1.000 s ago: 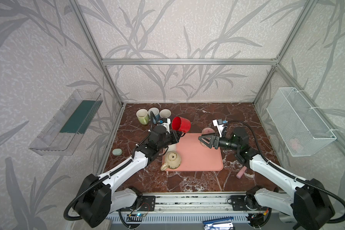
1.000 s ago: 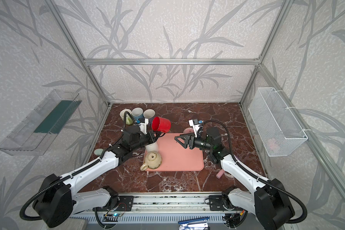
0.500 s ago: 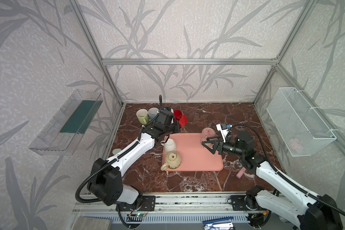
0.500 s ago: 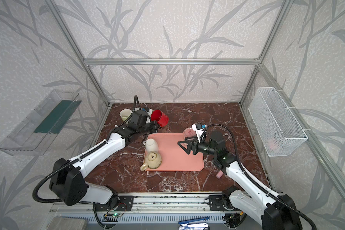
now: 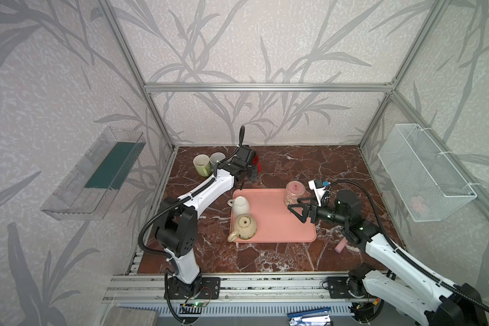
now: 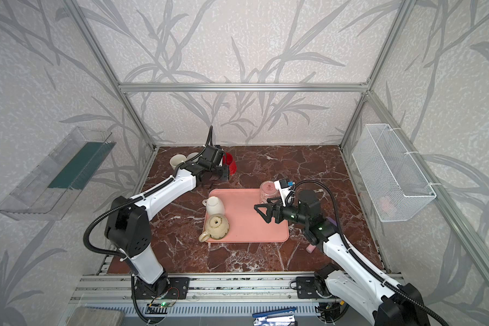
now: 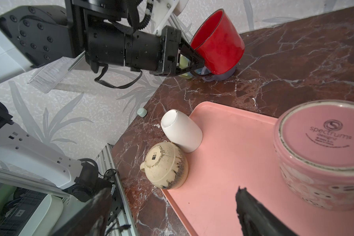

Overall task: Turn the mug right side up
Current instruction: Place the mug at the top-center of the table.

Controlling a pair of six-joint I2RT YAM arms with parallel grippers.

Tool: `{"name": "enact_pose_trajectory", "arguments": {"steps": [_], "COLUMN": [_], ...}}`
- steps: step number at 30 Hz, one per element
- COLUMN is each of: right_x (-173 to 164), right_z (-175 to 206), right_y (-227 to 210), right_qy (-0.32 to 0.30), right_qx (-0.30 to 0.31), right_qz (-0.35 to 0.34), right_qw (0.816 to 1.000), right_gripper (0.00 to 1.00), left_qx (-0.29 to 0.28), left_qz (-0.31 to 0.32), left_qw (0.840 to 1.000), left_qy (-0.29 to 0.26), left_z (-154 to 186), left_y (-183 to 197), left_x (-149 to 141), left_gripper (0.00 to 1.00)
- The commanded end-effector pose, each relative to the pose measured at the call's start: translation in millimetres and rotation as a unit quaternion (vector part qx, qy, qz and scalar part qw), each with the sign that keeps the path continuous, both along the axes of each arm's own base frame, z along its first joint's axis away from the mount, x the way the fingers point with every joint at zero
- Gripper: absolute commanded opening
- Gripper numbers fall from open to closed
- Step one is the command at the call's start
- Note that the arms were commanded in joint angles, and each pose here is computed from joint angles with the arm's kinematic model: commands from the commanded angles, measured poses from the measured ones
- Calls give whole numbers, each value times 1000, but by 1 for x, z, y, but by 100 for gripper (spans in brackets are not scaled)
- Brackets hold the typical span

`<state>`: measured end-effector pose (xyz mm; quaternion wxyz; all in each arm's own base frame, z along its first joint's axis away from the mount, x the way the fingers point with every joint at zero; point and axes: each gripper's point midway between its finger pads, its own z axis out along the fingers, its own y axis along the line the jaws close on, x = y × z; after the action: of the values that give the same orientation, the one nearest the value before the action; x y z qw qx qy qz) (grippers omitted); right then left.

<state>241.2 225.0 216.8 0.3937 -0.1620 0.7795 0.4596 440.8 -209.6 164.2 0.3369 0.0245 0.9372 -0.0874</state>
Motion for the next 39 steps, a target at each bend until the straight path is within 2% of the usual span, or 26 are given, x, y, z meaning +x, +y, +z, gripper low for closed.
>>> {"name": "enact_pose_trajectory", "arguments": {"steps": [1,18,27,39], "right_x": [-2,1,4,5], "right_z": [-1,-8,-15,-18], "right_y": [-2,-2,-1,1], "right_qy": [-8,-7,1,7], "right_qx": [-7,-18,-24,-25], "right_qz": [-4,-8,-8,-7], "right_qw": [1000,1000,1000,1000], "right_gripper": [95,95,95,95], "left_qx": [14,59,67,60], "left_qz": [8,42,61,66], "left_qw": [999,997,996,996], "left_qy": [-44,-29,-16,4], "left_z": [23,-20,-42,-64], "left_y": [1,-7,0,-1], "left_x": [25,87,96,93], "left_gripper": [0,0,0,0]}}
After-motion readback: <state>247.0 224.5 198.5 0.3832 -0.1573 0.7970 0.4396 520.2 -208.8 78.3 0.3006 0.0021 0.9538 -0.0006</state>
